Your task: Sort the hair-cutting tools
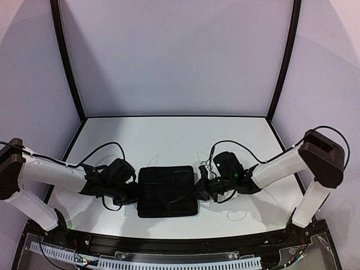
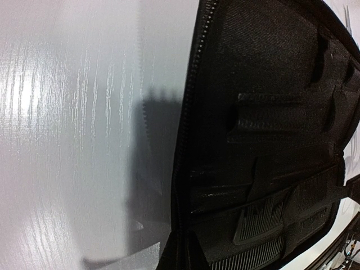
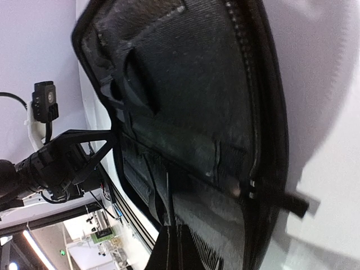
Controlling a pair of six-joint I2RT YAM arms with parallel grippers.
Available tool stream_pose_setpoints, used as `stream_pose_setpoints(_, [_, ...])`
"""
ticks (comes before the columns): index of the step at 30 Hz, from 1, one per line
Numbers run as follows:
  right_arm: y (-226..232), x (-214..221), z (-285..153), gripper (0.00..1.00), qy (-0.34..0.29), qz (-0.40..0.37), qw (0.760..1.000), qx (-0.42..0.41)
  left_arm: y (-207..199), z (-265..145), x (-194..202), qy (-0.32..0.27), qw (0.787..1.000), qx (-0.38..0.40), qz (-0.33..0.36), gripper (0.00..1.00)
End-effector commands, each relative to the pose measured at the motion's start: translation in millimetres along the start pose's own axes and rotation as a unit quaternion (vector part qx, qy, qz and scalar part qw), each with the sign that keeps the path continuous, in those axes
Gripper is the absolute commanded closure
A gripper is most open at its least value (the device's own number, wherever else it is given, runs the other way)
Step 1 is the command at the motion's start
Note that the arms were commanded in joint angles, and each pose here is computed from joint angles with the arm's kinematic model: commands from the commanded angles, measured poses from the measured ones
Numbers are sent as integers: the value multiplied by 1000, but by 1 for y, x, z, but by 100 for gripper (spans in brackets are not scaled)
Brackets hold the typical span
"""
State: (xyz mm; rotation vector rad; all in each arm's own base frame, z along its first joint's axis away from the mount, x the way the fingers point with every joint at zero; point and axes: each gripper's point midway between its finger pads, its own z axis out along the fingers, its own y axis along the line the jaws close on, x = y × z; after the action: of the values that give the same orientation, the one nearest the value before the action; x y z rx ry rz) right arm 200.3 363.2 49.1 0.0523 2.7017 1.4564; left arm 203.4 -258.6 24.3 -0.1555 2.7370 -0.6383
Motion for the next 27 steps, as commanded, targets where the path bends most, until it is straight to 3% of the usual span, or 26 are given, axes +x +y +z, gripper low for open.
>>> stream_pose_setpoints(1, [-33, 18, -11, 100, -5, 20, 997, 79, 4, -3, 11, 20, 1000, -2, -5, 99])
stream_pose_setpoints(18, [-61, 54, -38, 100, 8, 91, 986, 141, 19, -7, 4, 0, 998, -53, -26, 99])
stream_pose_setpoints(27, [-79, 81, -35, 100, 49, 121, 976, 172, 21, -6, 5, 4, 997, -62, -37, 99])
